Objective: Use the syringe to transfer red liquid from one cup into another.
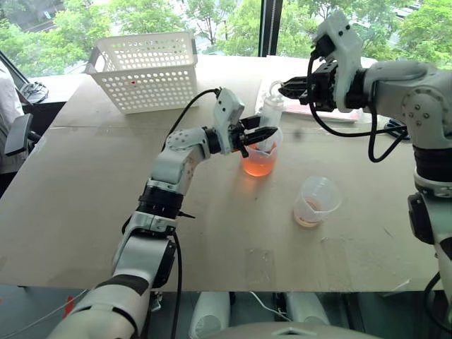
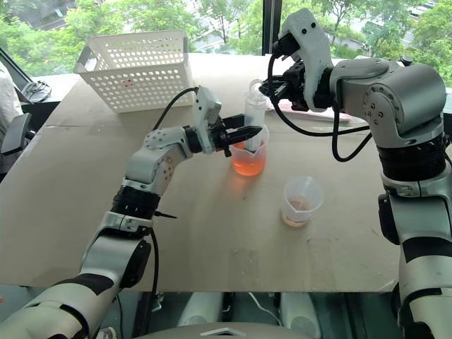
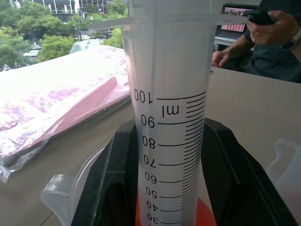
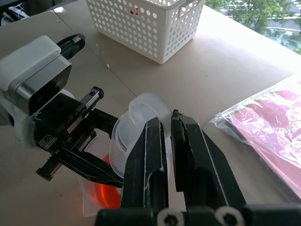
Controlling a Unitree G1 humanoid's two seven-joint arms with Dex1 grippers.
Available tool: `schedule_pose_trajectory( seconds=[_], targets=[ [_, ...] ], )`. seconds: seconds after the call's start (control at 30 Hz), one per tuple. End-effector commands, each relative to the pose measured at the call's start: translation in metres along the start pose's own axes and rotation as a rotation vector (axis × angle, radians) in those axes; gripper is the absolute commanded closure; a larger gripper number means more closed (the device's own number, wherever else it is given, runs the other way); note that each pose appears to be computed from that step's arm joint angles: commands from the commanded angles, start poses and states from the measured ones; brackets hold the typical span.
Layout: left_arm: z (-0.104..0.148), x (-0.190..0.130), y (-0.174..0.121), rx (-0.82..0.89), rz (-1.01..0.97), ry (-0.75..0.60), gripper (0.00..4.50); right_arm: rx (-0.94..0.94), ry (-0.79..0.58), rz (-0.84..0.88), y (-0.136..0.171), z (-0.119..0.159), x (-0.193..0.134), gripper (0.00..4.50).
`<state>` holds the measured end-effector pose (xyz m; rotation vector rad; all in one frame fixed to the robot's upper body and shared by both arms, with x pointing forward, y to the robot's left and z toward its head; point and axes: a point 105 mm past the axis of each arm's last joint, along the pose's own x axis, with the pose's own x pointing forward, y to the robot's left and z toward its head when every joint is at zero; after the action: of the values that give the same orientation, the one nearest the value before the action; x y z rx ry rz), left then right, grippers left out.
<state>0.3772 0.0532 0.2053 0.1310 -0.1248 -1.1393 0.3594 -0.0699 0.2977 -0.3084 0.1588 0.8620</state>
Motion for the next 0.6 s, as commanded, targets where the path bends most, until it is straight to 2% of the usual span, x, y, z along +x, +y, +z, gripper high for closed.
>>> schedule_pose_trajectory(
  seconds=[0.03,0.6],
  targets=[
    [0.013,0.002,-0.01,0.05,-0.043,-0.036,3.23,-0.032,-0.066,-0.051,-0.007,0.018,-0.01,4.41],
    [0.003,0.0,-0.011,0.02,-0.055,-0.005,3.23,-0.082,-0.197,-0.102,-0.015,0.058,-0.02,4.41]
  ],
)
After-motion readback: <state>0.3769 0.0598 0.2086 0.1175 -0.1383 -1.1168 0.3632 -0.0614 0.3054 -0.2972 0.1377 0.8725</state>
